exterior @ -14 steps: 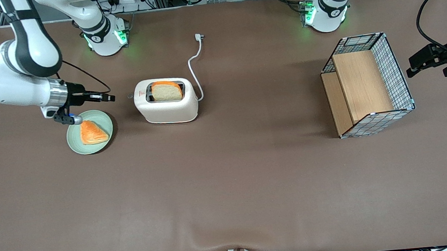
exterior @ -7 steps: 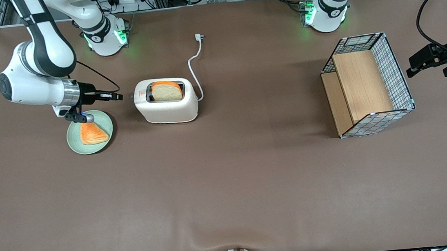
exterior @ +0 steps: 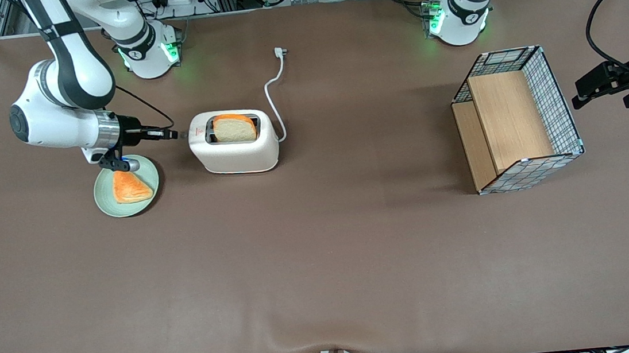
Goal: Press toaster button with right arm
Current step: 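Align the closed right gripper with the toaster's side lever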
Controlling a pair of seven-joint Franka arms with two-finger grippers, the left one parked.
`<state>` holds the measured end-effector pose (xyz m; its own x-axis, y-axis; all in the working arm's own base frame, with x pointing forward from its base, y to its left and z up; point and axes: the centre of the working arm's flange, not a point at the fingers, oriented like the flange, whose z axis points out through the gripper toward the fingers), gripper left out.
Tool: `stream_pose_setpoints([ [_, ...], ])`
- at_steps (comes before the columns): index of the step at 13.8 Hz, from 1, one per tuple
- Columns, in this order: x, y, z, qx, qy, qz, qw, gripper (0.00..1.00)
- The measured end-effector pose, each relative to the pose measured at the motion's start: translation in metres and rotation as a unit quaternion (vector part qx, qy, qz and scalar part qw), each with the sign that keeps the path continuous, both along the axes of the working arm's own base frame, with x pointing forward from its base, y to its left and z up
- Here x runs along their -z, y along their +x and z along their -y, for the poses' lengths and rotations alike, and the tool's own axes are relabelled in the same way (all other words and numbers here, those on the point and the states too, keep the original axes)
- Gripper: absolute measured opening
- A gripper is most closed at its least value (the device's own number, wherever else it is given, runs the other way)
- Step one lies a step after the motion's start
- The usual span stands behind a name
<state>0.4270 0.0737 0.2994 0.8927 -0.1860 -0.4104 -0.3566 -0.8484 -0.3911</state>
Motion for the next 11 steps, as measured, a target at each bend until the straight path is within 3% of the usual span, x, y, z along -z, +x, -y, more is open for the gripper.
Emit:
stream_pose_setpoints([
  [11, 0.011, -0.001, -0.009, -0.001, 0.000, 0.000, 1.0000, 0.01],
])
